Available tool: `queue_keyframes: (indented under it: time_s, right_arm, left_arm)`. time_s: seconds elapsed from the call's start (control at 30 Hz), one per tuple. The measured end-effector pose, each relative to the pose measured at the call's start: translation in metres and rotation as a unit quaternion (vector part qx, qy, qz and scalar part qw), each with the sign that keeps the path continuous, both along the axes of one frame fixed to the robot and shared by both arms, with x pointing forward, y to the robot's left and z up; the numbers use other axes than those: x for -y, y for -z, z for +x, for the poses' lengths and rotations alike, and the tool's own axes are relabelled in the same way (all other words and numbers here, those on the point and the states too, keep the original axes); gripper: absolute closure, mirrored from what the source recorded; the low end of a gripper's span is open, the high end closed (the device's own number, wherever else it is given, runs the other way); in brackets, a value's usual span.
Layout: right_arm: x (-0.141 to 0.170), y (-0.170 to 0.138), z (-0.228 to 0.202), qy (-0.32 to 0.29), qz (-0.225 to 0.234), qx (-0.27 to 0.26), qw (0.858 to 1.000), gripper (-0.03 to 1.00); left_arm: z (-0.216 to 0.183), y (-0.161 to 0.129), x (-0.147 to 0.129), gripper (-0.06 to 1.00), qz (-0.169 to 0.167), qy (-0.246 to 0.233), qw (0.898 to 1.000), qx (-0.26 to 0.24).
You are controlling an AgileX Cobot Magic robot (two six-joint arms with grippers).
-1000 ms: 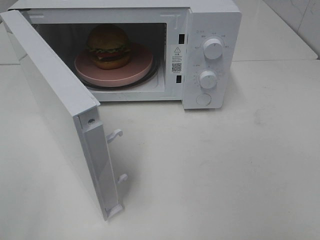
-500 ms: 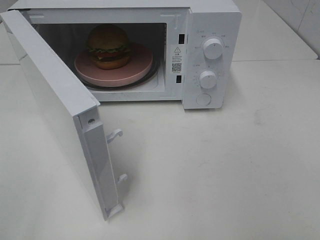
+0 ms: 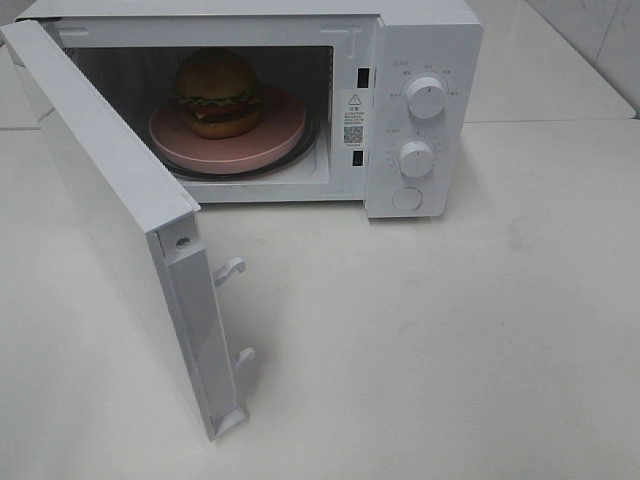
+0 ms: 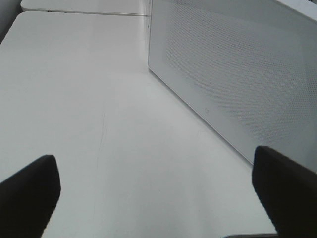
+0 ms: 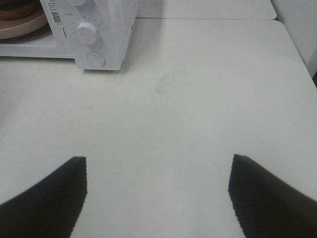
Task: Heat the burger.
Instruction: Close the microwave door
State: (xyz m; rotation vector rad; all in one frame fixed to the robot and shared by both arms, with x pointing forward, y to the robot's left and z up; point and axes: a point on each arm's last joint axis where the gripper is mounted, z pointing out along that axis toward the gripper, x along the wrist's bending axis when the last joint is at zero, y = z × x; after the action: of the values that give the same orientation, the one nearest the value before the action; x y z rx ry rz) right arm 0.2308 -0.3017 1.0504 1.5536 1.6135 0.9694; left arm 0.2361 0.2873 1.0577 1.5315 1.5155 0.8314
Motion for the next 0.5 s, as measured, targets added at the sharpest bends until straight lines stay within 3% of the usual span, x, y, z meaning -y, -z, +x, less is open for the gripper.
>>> queue_keyframes:
  time_s: [0.5]
  right_arm:
    - [-0.0003, -0.0002, 0.0001, -0.001, 0.0, 0.001, 1.0, 0.21]
  left_arm:
    - [0.0, 0.0, 0.0, -0.03, 0.0, 0.0, 1.0, 0.0]
